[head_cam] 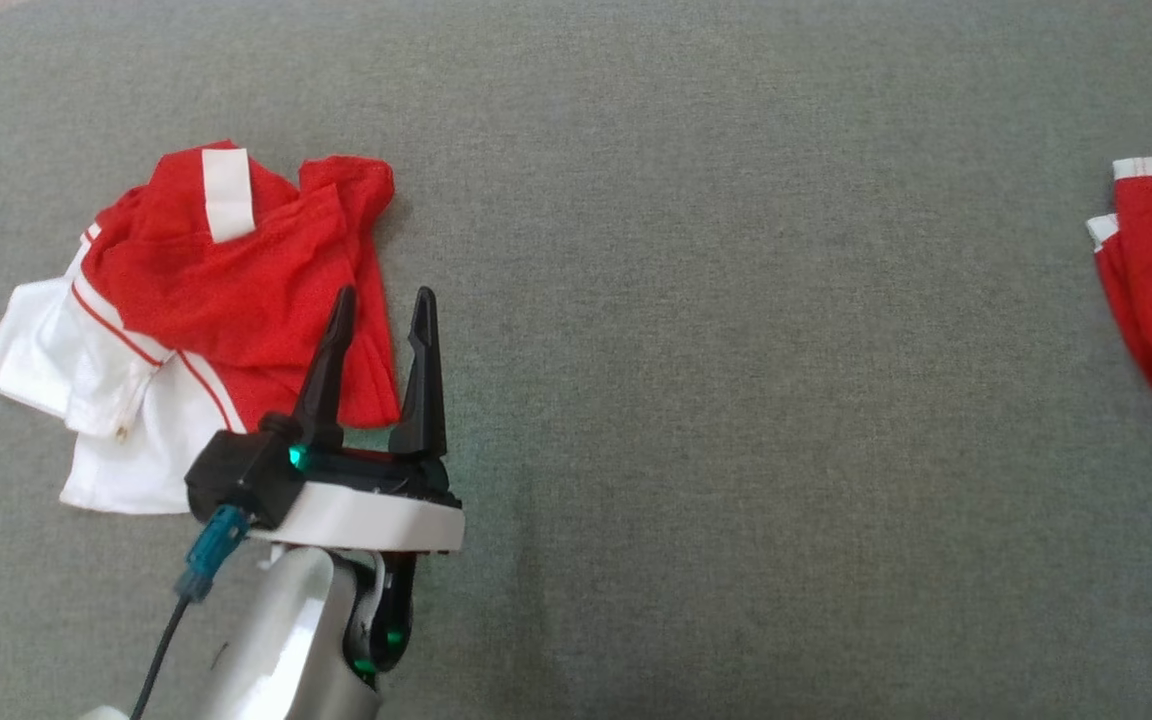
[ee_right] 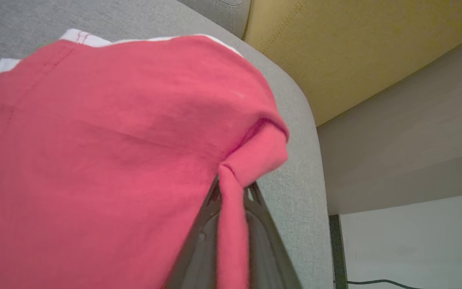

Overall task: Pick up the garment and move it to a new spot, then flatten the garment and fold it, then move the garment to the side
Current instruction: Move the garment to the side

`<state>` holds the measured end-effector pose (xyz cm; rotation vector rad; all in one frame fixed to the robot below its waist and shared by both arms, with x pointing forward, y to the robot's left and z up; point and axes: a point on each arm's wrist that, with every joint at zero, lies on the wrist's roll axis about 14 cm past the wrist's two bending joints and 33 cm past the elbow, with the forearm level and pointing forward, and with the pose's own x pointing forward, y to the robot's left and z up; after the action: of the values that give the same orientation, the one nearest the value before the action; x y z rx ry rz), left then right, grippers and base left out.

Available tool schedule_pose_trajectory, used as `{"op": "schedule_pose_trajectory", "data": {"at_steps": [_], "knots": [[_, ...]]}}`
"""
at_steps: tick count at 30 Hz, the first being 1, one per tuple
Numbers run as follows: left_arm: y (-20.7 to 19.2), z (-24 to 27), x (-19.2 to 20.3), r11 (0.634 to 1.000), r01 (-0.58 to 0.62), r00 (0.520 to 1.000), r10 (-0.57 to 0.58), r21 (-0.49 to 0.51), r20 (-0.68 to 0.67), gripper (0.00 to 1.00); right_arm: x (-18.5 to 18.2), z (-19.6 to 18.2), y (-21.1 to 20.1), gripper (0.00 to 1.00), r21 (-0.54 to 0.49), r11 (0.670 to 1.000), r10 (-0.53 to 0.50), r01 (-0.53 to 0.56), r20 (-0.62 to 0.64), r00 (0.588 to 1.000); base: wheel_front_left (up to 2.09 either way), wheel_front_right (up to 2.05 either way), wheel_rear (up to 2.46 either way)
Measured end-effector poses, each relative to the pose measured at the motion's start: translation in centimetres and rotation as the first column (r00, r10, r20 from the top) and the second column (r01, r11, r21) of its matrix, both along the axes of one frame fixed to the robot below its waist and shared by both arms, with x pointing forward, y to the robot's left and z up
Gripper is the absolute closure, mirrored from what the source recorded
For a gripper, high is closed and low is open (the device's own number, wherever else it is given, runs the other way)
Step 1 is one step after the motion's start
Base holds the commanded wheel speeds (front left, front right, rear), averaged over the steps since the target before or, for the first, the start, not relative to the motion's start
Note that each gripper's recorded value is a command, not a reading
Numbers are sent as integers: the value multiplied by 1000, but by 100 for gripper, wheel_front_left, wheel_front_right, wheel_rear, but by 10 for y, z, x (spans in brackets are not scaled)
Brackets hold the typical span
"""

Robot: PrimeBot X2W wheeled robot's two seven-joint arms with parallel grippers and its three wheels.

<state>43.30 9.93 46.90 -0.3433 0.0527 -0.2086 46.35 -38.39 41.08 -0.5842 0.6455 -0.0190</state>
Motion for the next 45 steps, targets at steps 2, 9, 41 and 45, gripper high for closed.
{"op": "schedule_pose_trajectory", "data": {"at_steps": [2,9,41,45], "knots": [[-1,-1,1,1000,2,1000,-2,-1,-2,0,0,0,-4,100,9,1000,-24,24,4,1000,0,0,0],[-5,9,0,1000,14,1000,-14,-1,25,0,-1,16,-6,0,49,995,-88,84,66,994,0,0,0],[9,51,-77,999,-44,991,47,-23,123,0,-90,128,166,0,588,774,-283,-236,655,701,0,0,0],[14,39,-87,997,-72,994,74,-36,82,0,-108,96,173,0,652,730,-314,-204,585,748,0,0,0]]}}
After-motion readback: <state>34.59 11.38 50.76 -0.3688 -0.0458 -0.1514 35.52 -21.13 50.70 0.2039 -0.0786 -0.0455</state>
